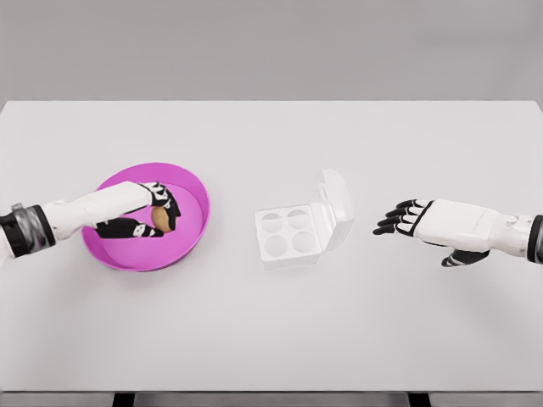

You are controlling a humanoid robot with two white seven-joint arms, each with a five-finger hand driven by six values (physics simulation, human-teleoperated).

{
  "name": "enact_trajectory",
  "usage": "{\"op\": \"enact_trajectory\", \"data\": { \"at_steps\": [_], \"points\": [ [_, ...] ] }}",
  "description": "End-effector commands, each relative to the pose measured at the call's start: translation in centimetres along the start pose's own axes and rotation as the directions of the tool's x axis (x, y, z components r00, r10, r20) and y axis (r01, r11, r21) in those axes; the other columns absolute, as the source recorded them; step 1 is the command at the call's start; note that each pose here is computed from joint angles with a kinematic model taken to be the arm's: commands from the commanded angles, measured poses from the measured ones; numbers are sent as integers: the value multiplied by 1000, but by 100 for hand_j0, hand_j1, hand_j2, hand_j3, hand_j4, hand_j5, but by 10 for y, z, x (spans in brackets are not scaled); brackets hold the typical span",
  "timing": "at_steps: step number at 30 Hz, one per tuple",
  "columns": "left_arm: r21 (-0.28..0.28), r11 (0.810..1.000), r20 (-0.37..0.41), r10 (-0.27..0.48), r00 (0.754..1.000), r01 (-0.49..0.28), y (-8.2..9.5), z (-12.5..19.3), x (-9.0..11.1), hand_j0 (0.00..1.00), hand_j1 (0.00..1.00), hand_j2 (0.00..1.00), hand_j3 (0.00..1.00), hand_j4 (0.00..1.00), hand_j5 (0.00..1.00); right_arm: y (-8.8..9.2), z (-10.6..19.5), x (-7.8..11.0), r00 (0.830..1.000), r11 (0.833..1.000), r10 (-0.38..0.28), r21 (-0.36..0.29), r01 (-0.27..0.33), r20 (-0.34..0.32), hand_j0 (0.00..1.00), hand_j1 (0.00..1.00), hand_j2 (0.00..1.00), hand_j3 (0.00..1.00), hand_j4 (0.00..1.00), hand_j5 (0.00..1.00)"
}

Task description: Pack egg into the box and close the box lid

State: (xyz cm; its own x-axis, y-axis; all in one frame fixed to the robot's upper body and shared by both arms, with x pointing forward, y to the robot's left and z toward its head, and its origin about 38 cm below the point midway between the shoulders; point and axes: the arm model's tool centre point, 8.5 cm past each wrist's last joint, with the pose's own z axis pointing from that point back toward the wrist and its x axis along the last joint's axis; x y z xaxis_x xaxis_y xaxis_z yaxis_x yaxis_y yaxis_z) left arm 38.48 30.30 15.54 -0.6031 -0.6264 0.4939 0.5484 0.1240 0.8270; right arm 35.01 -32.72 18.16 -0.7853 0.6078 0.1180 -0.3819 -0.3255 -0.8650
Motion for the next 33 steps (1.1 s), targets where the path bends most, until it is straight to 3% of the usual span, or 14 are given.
{"op": "enact_trajectory", "data": {
  "at_steps": [1, 33],
  "points": [
    [10, 1000, 11, 4, 1000, -4, 1, -2, 3, 36, 36, 36, 36, 36, 36, 0, 0, 0, 1000, 1000, -4, -3, 4, 1, 100, 100, 100, 100, 100, 100],
    [78, 997, 169, 9, 986, -23, -1, -49, 49, 33, 33, 33, 33, 33, 33, 0, 1, 0, 1000, 1000, -5, -1, 5, -1, 100, 100, 100, 100, 100, 100]
  ]
}}
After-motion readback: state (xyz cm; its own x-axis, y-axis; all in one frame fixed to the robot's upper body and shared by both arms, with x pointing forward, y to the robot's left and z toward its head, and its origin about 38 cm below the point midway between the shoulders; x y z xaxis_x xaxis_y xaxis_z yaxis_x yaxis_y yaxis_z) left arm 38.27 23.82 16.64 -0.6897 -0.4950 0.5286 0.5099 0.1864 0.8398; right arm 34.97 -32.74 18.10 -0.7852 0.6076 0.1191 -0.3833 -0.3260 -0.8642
